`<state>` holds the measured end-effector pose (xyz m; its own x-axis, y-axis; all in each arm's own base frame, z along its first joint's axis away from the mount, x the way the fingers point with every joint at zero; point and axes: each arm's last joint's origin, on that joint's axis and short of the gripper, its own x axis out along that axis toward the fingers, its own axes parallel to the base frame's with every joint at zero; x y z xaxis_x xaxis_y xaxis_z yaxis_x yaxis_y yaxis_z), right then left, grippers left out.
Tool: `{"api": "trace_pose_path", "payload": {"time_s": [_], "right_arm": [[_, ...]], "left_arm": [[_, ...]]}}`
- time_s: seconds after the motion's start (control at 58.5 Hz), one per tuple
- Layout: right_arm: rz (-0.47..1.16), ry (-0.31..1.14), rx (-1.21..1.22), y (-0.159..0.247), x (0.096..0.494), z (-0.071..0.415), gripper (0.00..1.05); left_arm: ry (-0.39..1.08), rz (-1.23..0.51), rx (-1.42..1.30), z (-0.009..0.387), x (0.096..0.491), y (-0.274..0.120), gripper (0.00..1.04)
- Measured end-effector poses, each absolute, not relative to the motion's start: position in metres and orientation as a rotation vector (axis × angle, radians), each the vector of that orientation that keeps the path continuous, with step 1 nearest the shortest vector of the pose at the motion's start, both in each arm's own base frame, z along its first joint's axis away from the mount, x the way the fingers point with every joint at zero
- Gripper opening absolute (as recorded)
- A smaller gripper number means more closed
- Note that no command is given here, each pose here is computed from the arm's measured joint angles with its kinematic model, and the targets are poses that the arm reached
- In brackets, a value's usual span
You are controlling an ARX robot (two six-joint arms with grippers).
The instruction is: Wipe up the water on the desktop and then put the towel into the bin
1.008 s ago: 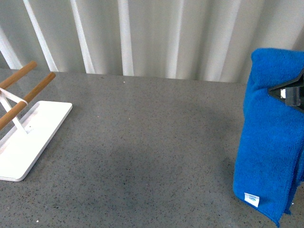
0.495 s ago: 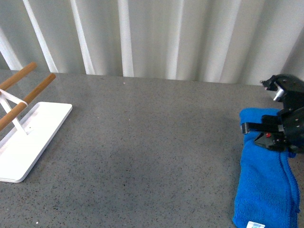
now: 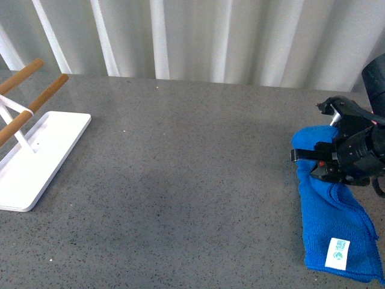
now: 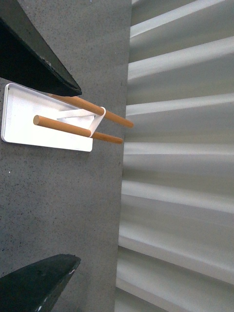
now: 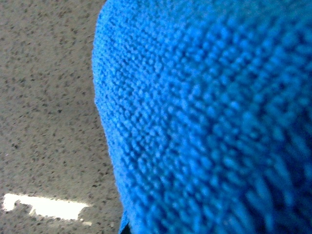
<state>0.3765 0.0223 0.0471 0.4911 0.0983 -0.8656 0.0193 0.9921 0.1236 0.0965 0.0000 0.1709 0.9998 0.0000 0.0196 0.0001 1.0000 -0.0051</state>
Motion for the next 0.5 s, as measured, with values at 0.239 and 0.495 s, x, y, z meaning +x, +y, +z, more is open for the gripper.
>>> {"api": "trace_pose_path", "payload": {"time_s": [0.239, 0.495], "right_arm": [[-0.007, 1.042, 0.081, -0.007, 0.399, 0.044, 0.04], [0.079, 0.96, 0.034, 0.003, 0.45, 0.044, 0.04]], "left_arm": [[-0.02, 0.0, -0.005, 0.171, 0.097, 0.0, 0.98], [-0.02, 0.0, -0.005, 0.171, 0.097, 0.0, 0.98]]}}
